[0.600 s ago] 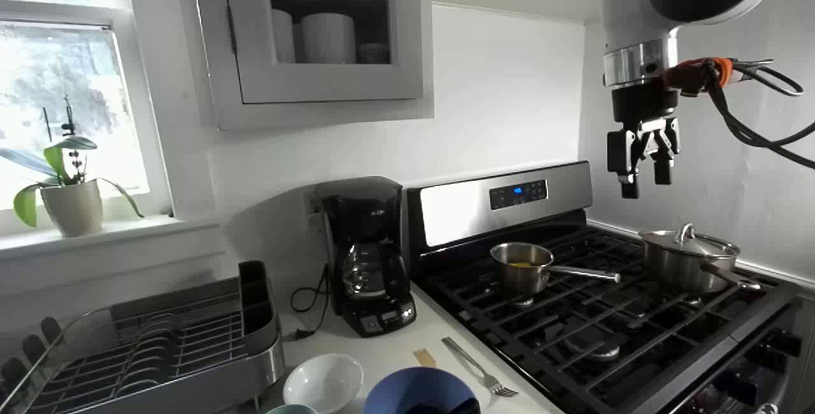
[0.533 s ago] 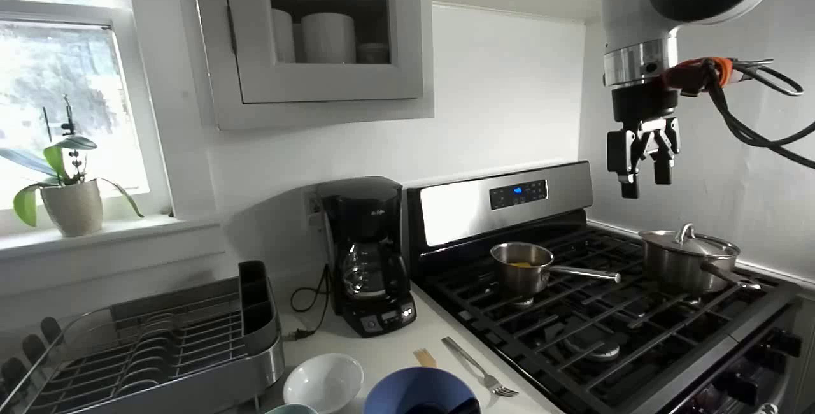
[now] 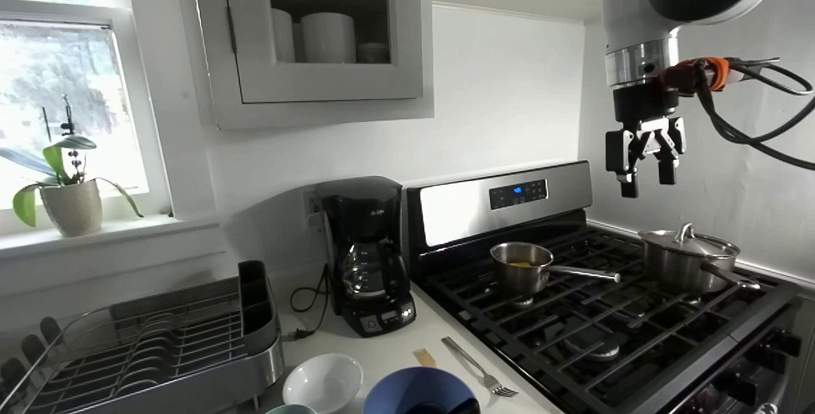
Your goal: Pour the liquid from the grey cup into the small pot on the left back of the stove
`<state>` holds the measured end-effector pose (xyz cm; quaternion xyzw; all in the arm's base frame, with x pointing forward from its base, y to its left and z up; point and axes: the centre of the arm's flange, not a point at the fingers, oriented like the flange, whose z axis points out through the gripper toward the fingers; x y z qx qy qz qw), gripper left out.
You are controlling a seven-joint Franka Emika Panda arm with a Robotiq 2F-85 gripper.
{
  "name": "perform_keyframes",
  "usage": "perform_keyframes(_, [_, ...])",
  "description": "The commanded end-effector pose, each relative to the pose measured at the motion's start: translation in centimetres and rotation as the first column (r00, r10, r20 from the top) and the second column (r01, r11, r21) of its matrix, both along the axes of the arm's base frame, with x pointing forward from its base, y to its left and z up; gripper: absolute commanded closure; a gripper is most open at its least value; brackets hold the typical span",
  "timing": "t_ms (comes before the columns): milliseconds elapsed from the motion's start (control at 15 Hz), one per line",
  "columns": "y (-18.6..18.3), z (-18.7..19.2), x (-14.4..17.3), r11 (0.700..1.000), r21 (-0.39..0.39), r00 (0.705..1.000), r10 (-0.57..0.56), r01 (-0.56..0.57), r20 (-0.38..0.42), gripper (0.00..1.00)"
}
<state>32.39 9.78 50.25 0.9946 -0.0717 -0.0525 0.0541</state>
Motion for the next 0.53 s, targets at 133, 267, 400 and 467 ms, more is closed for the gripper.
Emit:
perform_keyframes(133, [9.7, -0.2, 3.2, 0.999, -0.004, 0.998, -0.039, 0.039, -0.047, 0.0])
perform_keyframes(267, [14.4, -1.2, 3.6, 1.0, 0.012, 0.996, -0.025, 0.026, -0.088, 0.0])
perform_keyframes(400, [19.1, -2.4, 4.4, 0.999, 0.027, 0.993, -0.041, 0.045, -0.111, 0.0])
perform_keyframes(467, [21.1, -2.8, 5.1, 0.998, 0.036, 0.992, -0.056, 0.06, -0.113, 0.0])
